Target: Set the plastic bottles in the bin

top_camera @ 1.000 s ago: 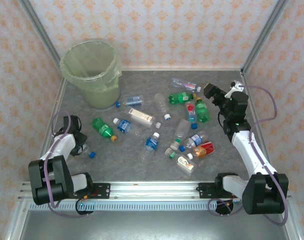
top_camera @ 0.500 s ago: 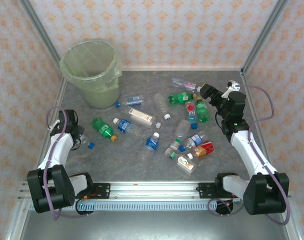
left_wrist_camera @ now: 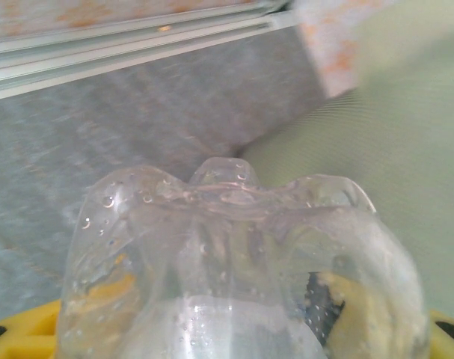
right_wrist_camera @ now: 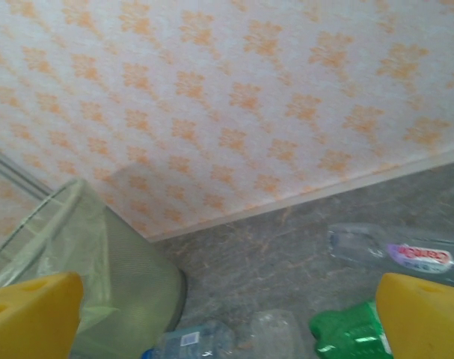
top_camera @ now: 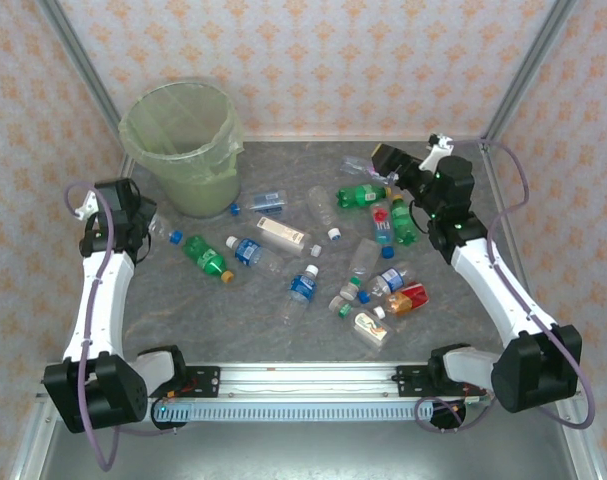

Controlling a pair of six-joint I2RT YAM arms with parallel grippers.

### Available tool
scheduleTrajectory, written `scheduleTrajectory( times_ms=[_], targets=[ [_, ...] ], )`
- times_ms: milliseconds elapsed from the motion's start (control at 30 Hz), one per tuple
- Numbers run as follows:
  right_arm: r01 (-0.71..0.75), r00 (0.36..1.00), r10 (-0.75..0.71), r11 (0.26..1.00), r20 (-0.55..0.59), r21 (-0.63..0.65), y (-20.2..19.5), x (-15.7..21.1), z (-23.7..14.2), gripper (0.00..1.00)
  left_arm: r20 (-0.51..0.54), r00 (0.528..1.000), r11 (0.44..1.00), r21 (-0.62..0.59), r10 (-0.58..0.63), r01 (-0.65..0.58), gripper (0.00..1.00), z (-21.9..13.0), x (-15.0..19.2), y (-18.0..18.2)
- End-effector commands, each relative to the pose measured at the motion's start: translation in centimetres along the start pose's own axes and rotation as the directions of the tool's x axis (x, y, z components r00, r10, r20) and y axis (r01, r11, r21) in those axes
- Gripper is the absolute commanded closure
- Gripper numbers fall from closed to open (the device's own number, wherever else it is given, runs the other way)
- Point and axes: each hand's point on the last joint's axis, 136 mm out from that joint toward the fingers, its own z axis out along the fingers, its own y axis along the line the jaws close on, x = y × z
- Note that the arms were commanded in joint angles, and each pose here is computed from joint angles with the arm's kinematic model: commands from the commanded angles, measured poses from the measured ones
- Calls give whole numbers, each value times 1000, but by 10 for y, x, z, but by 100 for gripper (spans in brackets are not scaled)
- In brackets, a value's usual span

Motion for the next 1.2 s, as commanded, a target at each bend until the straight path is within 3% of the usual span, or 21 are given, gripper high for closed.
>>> scheduleTrajectory(
  times_ms=[0,233,533,733,967,1167],
  targets=[
    [32,999,-33,999,-24,-34,19,-1,4,0,81,997,985,171,-18,4,49,-32,-28,-64],
    [40,998,-44,995,-38,-87,45,7,8,0,172,981,947,290,89,-137,49,-58,-60,-165],
    [52,997,-59,991,-55,-121,62,15,-4,0,195,963,923,303,186,-239,49,-16,-77,-235],
    [72,996,-77,992,-43,-108,62,11,-15,0,188,957,929,260,220,-264,49,26,-74,-248],
    [88,995,-92,992,-37,-93,59,11,-22,0,137,957,940,199,255,-279,47,63,-58,-238],
    [93,995,-96,992,-32,-79,55,13,-26,0,84,961,946,173,263,-274,36,74,-45,-227]
  ],
)
